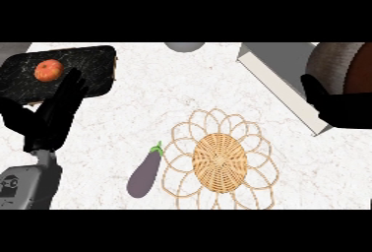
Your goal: Pick the cupcake from the placemat and place it in the tiered shelf
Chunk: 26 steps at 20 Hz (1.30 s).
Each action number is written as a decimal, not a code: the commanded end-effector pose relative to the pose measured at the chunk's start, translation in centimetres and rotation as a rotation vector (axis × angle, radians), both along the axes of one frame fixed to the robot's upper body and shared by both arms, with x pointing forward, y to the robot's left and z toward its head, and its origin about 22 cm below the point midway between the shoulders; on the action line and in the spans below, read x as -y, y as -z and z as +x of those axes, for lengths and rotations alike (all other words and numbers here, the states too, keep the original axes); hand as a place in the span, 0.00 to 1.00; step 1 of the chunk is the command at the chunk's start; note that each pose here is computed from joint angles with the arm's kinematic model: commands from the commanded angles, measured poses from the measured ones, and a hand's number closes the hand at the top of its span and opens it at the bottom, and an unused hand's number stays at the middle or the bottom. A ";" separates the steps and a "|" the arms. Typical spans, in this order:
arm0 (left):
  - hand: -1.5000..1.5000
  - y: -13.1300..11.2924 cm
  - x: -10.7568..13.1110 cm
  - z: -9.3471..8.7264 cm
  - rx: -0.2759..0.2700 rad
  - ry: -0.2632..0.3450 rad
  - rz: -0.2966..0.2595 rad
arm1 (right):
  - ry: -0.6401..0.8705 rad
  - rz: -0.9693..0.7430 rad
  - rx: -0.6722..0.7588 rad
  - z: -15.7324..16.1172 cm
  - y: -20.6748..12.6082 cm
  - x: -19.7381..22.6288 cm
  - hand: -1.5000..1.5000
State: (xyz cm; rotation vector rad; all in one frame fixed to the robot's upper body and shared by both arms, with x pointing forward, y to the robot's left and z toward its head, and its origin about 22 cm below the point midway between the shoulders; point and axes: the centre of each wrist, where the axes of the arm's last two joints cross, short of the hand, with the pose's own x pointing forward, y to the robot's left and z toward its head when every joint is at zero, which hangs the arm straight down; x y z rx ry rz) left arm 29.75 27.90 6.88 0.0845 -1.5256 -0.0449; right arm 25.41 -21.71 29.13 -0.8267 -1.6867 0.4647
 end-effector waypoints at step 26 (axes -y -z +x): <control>0.50 0.3 1.1 -0.2 0.001 0.009 0.010 | 0.269 0.136 -0.062 8.7 5.1 17.5 1.00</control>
